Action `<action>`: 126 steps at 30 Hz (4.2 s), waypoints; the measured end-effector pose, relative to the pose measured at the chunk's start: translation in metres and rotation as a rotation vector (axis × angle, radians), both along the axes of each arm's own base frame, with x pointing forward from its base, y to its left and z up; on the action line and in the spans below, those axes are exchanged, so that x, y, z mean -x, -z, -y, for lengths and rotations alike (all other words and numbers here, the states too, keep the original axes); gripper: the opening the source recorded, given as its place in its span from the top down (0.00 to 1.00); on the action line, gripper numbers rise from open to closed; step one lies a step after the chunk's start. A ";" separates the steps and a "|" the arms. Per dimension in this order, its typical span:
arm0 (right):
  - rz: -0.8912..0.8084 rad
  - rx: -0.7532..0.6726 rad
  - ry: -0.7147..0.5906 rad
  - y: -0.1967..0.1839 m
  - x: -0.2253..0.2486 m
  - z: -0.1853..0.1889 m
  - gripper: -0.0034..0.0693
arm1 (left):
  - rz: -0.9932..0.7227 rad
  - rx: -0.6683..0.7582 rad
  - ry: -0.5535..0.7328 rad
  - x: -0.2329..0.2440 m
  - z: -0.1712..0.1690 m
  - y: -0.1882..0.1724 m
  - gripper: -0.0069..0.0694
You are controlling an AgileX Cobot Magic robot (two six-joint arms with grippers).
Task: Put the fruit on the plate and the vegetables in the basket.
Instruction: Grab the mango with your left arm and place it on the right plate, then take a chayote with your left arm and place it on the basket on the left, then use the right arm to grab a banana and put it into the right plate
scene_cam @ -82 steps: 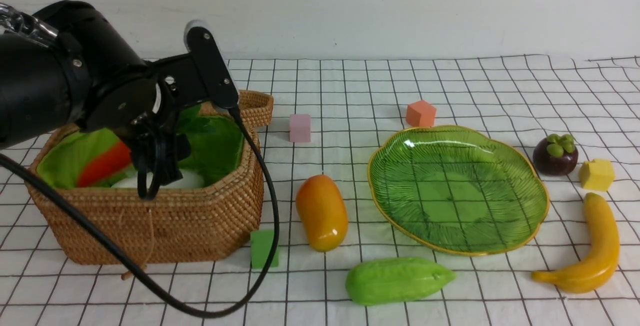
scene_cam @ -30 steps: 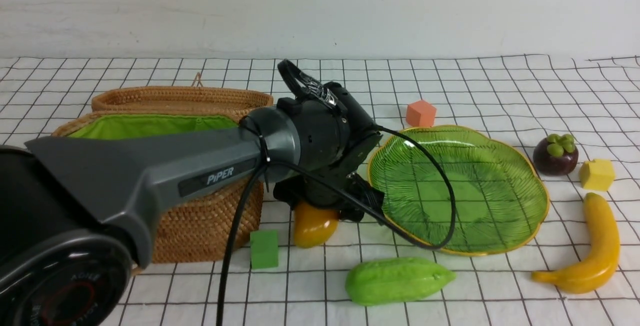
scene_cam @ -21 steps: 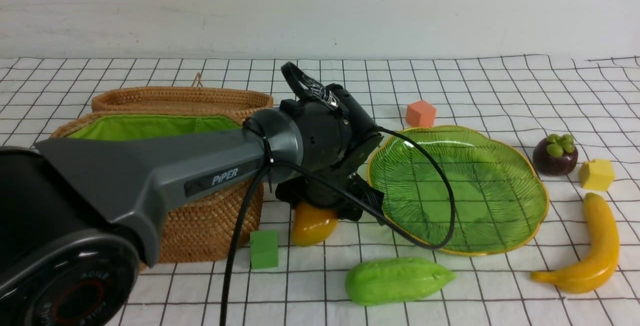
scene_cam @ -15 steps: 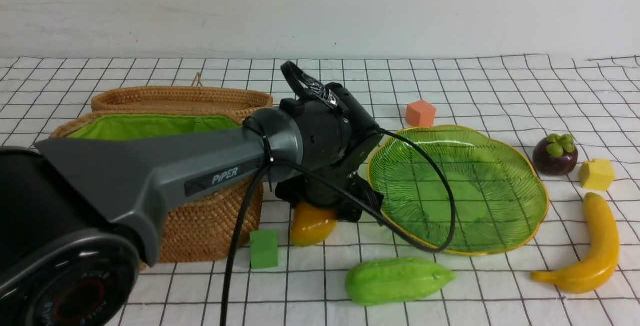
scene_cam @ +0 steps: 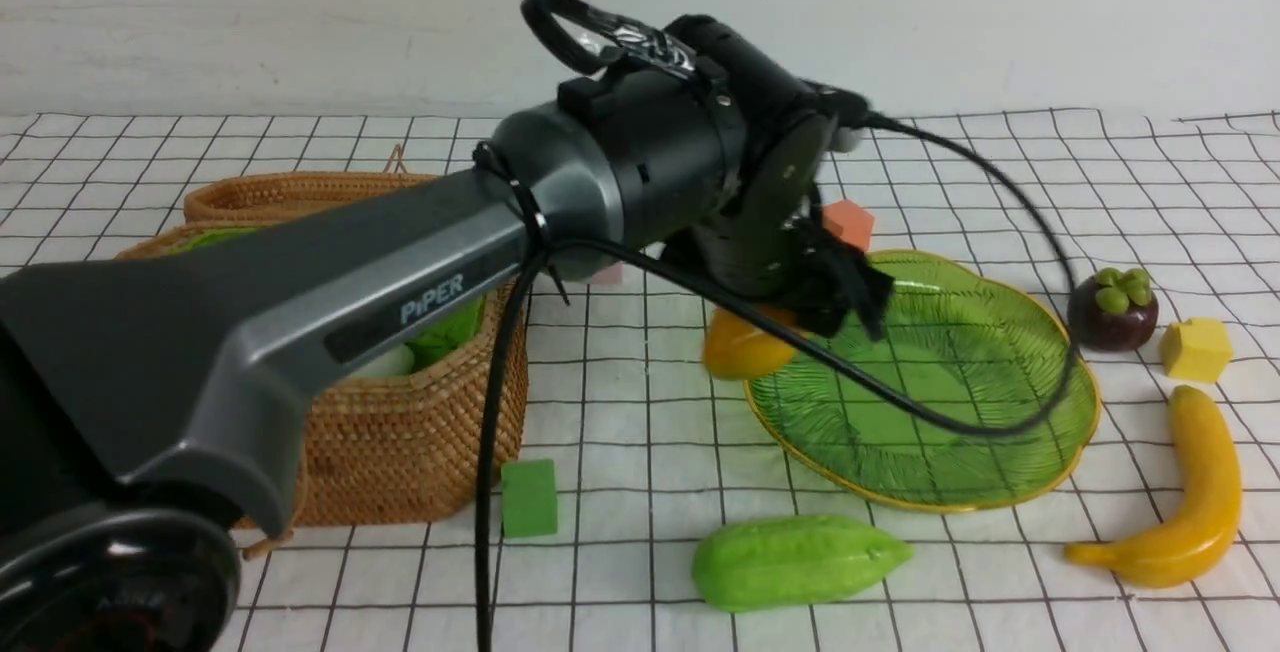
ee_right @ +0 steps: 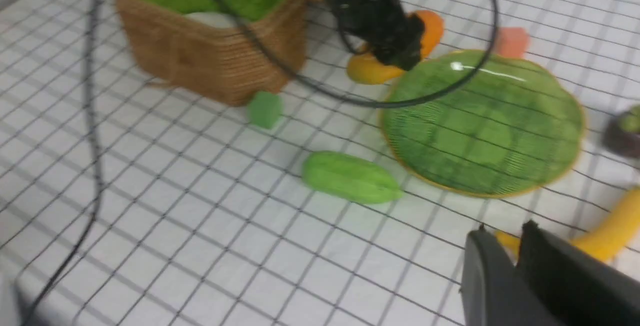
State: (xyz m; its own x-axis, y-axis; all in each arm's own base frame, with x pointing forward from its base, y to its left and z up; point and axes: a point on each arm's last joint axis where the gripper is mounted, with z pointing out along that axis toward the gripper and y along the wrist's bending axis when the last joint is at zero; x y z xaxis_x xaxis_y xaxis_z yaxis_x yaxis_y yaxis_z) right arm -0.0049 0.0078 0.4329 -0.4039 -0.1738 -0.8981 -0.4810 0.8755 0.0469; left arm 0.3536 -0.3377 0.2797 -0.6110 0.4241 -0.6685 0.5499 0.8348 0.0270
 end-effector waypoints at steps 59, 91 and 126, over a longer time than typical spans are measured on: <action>-0.018 -0.025 0.055 0.000 -0.001 0.003 0.76 | -0.235 -0.528 0.698 0.055 -0.013 0.113 0.38; 0.150 -0.022 -0.259 -0.011 0.008 -0.018 0.75 | -0.163 -0.680 0.283 0.008 -0.255 -0.055 0.38; -0.454 0.238 0.276 0.055 -0.187 -0.052 0.70 | 0.046 0.060 0.227 0.221 -0.200 -0.111 0.93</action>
